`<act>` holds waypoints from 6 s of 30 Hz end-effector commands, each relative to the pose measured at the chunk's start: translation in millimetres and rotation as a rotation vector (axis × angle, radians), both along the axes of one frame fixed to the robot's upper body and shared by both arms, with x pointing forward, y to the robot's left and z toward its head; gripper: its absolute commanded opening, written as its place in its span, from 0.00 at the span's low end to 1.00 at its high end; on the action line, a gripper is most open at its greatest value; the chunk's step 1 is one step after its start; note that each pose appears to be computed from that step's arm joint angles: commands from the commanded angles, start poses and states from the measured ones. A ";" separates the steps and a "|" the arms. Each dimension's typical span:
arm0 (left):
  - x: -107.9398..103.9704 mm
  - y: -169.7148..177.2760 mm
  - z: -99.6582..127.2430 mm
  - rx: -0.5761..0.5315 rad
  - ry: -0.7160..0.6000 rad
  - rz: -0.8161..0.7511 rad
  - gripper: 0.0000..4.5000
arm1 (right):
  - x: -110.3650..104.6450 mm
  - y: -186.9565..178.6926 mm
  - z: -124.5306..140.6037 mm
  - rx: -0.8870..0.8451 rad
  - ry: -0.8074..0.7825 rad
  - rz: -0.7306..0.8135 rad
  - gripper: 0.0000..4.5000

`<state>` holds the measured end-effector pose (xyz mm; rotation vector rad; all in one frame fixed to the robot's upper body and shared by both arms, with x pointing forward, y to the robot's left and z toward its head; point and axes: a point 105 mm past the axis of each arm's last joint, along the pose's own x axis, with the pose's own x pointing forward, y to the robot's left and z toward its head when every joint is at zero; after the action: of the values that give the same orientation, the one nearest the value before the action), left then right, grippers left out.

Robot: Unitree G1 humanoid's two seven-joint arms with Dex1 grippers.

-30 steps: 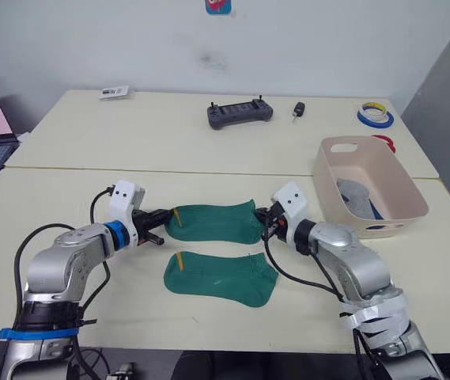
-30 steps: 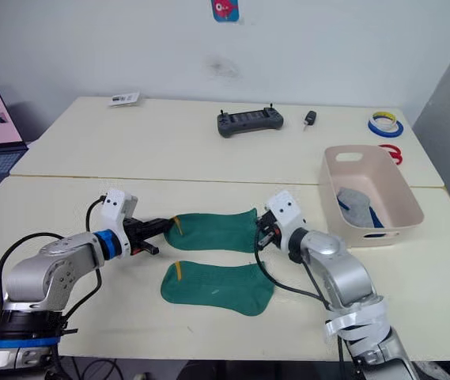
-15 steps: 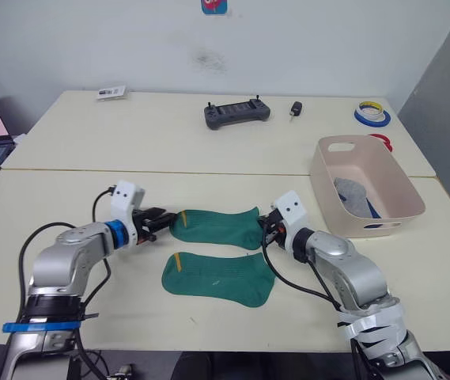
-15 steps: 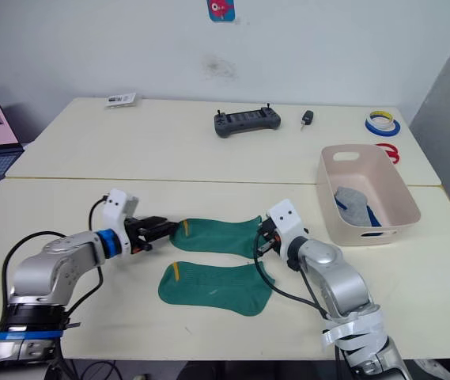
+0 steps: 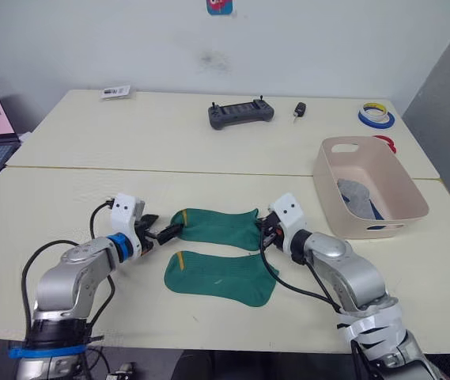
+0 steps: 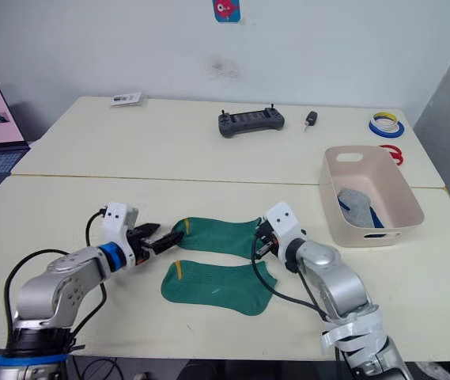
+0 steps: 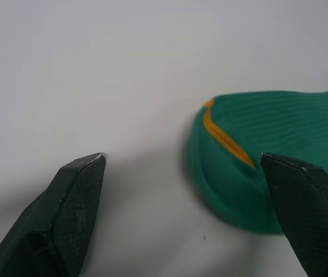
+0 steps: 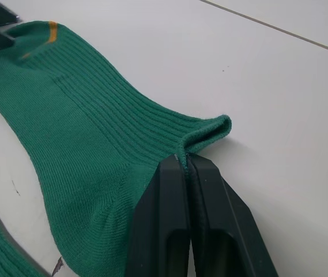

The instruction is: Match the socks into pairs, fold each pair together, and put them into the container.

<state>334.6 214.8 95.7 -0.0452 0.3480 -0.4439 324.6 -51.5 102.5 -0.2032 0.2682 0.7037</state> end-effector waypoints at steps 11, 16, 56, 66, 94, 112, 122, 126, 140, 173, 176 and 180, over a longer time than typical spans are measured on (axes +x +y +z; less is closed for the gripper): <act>6.4 -9.1 -3.3 -0.011 0.042 -0.044 0.30 | 0.4 1.4 10.4 0.008 -0.051 0.004 0.00; 3.4 -14.8 2.4 -0.026 0.028 -0.083 0.00 | 1.2 0.6 10.6 0.011 -0.055 0.000 0.00; -99.7 -4.0 -3.3 -0.197 0.163 -0.176 0.00 | -92.9 -31.3 -11.2 0.152 0.083 0.120 0.00; -98.9 -2.4 5.3 -0.185 0.122 -0.187 0.00 | -92.1 -24.2 4.4 0.172 0.029 0.168 0.00; -90.8 0.0 -6.9 -0.084 0.134 -0.140 0.09 | -87.8 -20.7 -13.7 0.090 0.122 0.203 0.30; -102.5 -19.5 51.7 0.058 -0.138 -0.419 0.50 | -95.7 -12.2 32.6 0.058 -0.073 0.415 1.00; -102.2 -62.8 10.2 0.170 -0.048 -0.674 0.00 | -89.3 27.6 -4.5 -0.057 -0.029 0.580 0.34; -93.3 -56.4 -17.2 0.247 0.008 -0.653 0.00 | -91.3 36.0 -26.6 -0.118 0.034 0.610 0.01; -90.9 -37.7 -28.9 0.257 0.019 -0.628 0.00 | -104.3 -16.8 -16.4 -0.125 0.063 0.501 0.00; -67.4 -32.8 -3.0 0.198 -0.129 -0.498 0.00 | -90.3 -23.0 -0.7 -0.110 -0.078 0.477 0.00; -76.5 -40.0 13.4 0.180 -0.166 -0.567 0.00 | -95.4 -27.1 7.4 -0.092 -0.085 0.451 0.00; -85.0 -44.7 12.8 0.248 -0.159 -0.661 0.00 | -97.9 -32.4 13.2 -0.077 -0.083 0.411 0.00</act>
<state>252.7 174.0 102.5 0.3104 0.2793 -1.0134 229.0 -84.6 102.7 -0.3637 0.2211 1.0945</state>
